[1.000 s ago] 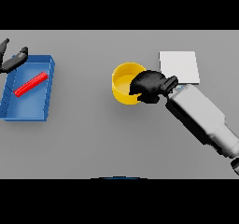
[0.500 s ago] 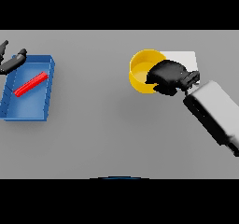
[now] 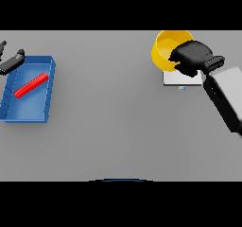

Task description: Pick up the red beaker and tilt it to pour out 1 green nut into yellow bowl. Pick up the yellow bowl and place it on the metallic measuring scale.

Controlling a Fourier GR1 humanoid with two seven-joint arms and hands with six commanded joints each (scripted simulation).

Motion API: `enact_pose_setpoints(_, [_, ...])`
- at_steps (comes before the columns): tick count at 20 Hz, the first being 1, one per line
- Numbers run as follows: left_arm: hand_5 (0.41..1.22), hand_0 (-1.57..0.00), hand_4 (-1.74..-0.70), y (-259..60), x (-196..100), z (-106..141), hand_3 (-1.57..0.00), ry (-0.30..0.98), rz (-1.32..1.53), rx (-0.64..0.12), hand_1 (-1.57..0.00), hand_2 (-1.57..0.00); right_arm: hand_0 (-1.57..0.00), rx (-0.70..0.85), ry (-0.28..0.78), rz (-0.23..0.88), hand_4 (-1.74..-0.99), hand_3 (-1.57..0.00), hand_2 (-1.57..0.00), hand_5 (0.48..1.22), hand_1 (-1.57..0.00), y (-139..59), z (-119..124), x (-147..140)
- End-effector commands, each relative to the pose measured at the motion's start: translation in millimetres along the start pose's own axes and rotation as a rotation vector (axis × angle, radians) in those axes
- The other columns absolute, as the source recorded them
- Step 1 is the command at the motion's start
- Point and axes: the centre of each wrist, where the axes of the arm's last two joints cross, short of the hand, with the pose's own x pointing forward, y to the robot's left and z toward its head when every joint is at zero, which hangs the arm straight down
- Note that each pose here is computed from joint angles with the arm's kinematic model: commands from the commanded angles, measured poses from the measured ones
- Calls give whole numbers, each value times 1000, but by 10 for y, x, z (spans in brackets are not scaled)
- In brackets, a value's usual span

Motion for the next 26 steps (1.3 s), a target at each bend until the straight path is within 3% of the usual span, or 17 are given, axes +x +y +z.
enact_pose_setpoints(1, [761, 1, -853, -14, 26, 9, 1, 1, 4, -5, 1, 1, -1569, 1, 18, -13, -1741, -1154, -1551, 1221, -1571, 51, -19, -57])
enact_pose_setpoints(7, [789, 1, -864, -105, 27, -11, 1, 27, -7, -3, 1, 1, -1570, 7, 93, -58, -1741, -1240, -1450, 1221, -1571, 222, -93, -362])
enact_pose_setpoints(9, [802, 1, -858, -97, 44, 4, 1, 15, -16, 1, 1, 1, -1571, 30, 91, -74, -1741, -1317, -1413, 1221, -1571, 365, -120, -376])
enact_pose_setpoints(18, [783, 1, -844, -88, 5, 0, 1, 32, -11, -4, 1, 1, -1571, 62, 122, -111, -1741, -1448, -1374, 1221, -1571, 514, -191, -444])
enact_pose_setpoints(20, [779, 1, -838, -50, 14, 3, 1, 33, -14, -10, 1, 1, -1565, 65, 130, -125, -1741, -1249, -1437, 1221, -1496, 514, -194, -442])
enact_pose_setpoints(21, [775, 1, -836, -68, 33, 20, 1, 24, -15, -16, 1, 1, -1558, 77, 127, -127, -1682, -1110, -1343, 1221, -1428, 517, -197, -450])
enact_pose_setpoints(22, [773, 1, -837, -52, 35, 26, 1, 23, -11, -10, 1, 1, -1471, 80, 132, -133, -1632, -959, -1178, 1145, -1285, 497, -195, -444])
enact_pose_setpoints(26, [764, 1, -839, -68, 42, 23, 1, 30, -1, -7, 1, 1, -757, 96, 138, -199, -1513, -476, -579, 923, -673, 494, -177, -457])
